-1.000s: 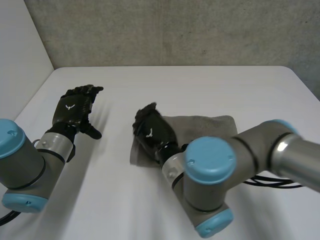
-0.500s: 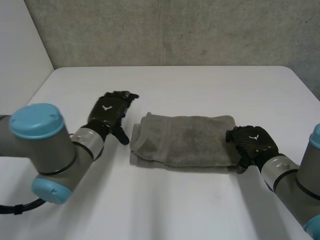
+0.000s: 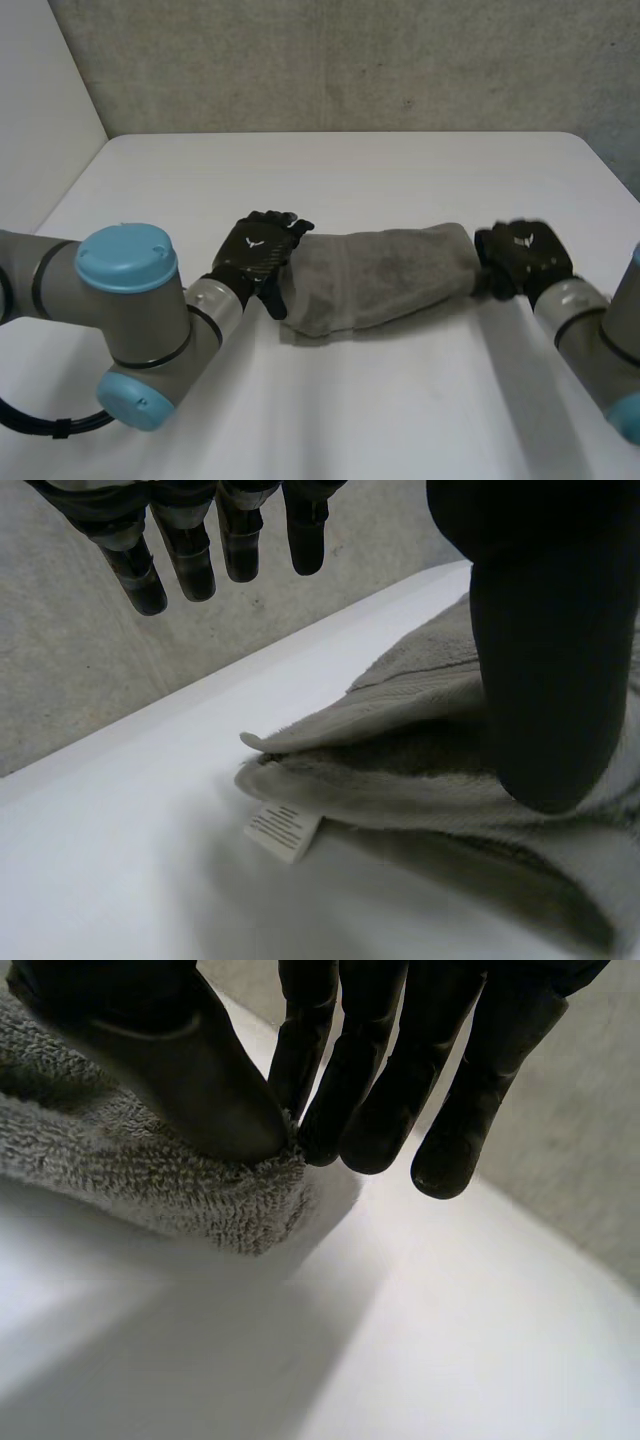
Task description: Fold the towel.
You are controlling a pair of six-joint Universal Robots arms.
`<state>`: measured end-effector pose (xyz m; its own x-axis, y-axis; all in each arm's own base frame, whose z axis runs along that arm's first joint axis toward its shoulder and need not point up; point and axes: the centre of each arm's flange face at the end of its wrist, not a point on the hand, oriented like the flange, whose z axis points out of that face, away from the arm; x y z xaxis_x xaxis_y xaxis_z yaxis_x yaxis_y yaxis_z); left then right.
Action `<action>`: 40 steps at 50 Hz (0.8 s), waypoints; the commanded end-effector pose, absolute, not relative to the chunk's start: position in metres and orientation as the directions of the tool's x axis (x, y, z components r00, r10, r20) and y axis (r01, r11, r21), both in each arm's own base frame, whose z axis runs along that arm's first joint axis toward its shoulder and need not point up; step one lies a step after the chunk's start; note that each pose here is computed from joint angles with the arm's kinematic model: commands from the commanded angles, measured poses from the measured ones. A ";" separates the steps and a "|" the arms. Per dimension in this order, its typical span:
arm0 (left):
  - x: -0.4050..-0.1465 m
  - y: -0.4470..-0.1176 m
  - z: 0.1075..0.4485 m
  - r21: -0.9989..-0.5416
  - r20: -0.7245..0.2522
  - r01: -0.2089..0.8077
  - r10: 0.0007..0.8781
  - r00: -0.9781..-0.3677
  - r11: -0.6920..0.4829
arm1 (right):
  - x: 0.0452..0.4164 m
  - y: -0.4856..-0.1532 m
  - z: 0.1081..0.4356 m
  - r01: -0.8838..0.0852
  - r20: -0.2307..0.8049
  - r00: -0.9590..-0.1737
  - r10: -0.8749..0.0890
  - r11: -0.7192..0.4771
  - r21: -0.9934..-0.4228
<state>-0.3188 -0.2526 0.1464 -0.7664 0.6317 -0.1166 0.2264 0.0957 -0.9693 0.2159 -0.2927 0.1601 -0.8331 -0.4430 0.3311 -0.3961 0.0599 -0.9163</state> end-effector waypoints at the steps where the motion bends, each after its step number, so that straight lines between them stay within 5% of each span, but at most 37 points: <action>1: -0.309 -0.244 0.167 -0.976 -0.122 0.207 0.617 -0.778 0.068 | 0.266 -0.290 0.198 -0.479 0.503 -0.713 -0.488 -0.184 -0.858; 5: -0.304 -0.245 0.175 -0.978 -0.127 0.199 0.592 -0.796 0.057 | 0.339 -0.241 0.198 -0.440 0.543 -0.563 -0.624 -0.330 -0.835; 8: -0.296 -0.251 0.183 -0.981 -0.132 0.189 0.549 -0.825 0.048 | 0.357 -0.223 0.194 -0.429 0.552 -0.507 -0.661 -0.362 -0.828; 10: -0.287 -0.258 0.190 -0.983 -0.133 0.178 0.501 -0.855 0.043 | 0.382 -0.193 0.176 -0.433 0.565 -0.396 -0.723 -0.396 -0.810; 18: -0.273 -0.271 0.205 -0.988 -0.134 0.154 0.424 -0.896 0.014 | 0.411 -0.149 0.127 -0.465 0.520 -0.220 -0.825 -0.380 -0.800; 27: -0.274 -0.274 0.212 -0.994 -0.100 0.112 0.419 -0.902 0.004 | 0.396 -0.157 0.156 -0.433 0.457 -0.323 -0.829 -0.300 -0.850; 32: -0.276 -0.277 0.220 -0.998 -0.063 0.066 0.420 -0.906 -0.007 | 0.358 -0.182 0.201 -0.323 0.301 -0.521 -0.799 -0.142 -0.936; 40: -0.286 -0.281 0.221 -0.999 0.044 -0.037 0.436 -0.899 0.026 | 0.313 -0.218 0.222 -0.182 0.110 -0.704 -0.701 0.029 -0.983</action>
<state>-0.2800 -0.2795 0.2221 -0.9047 0.4258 -0.0162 0.0196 0.0035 -0.9998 0.3443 -0.1903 0.2092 -0.5783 -0.7791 0.2419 -0.2836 -0.0859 -0.9551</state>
